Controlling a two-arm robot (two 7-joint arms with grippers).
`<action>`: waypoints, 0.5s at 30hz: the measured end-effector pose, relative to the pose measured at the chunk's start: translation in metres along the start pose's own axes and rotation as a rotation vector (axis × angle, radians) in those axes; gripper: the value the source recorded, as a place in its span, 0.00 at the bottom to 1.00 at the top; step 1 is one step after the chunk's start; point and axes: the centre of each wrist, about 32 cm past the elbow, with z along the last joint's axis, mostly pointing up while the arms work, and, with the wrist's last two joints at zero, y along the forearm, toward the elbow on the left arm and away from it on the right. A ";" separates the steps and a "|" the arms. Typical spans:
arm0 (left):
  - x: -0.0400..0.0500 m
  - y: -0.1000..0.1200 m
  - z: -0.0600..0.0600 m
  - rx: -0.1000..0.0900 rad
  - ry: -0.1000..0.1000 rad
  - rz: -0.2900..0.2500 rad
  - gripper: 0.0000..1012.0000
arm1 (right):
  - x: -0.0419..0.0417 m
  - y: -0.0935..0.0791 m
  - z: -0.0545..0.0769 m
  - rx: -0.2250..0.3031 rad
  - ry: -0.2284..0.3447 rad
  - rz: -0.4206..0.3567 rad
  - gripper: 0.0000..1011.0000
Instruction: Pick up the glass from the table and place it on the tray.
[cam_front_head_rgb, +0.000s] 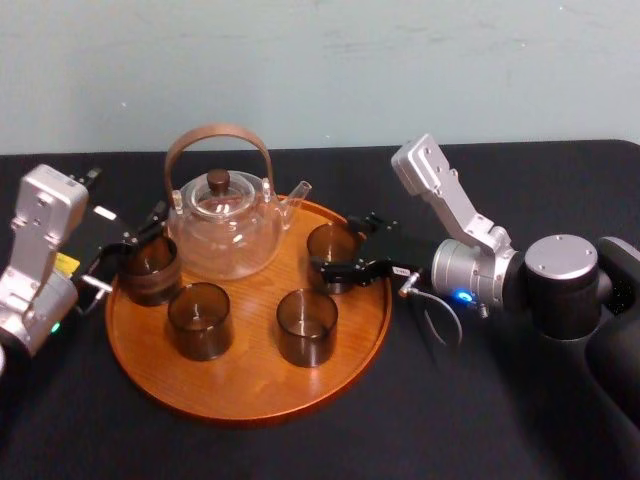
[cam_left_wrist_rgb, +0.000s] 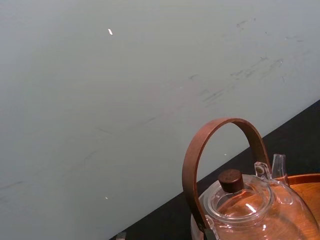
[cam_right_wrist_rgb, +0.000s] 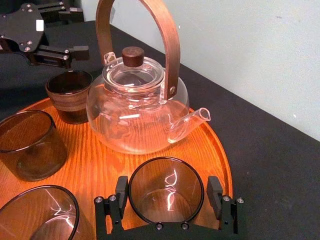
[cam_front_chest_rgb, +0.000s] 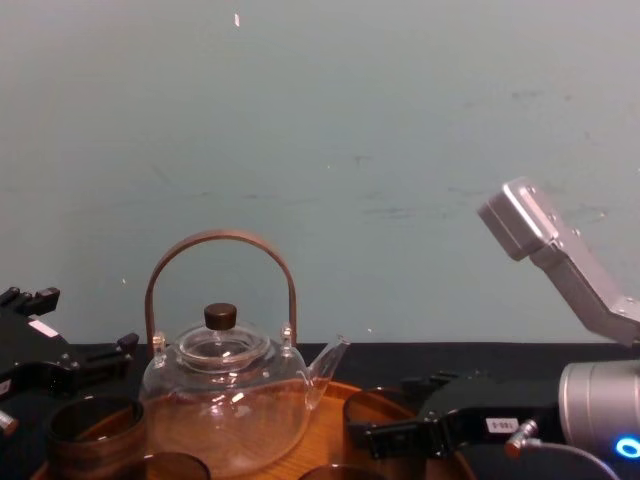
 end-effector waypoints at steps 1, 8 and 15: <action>0.0000 0.000 0.000 0.000 0.000 0.000 0.99 | 0.0003 0.000 0.000 0.001 0.002 0.001 0.99; 0.0000 0.000 0.000 0.000 0.000 0.000 0.99 | 0.0011 -0.008 0.004 0.027 0.004 0.006 0.99; 0.0000 0.000 0.000 0.000 0.000 0.000 0.99 | -0.0041 -0.029 0.010 0.093 -0.027 -0.002 0.99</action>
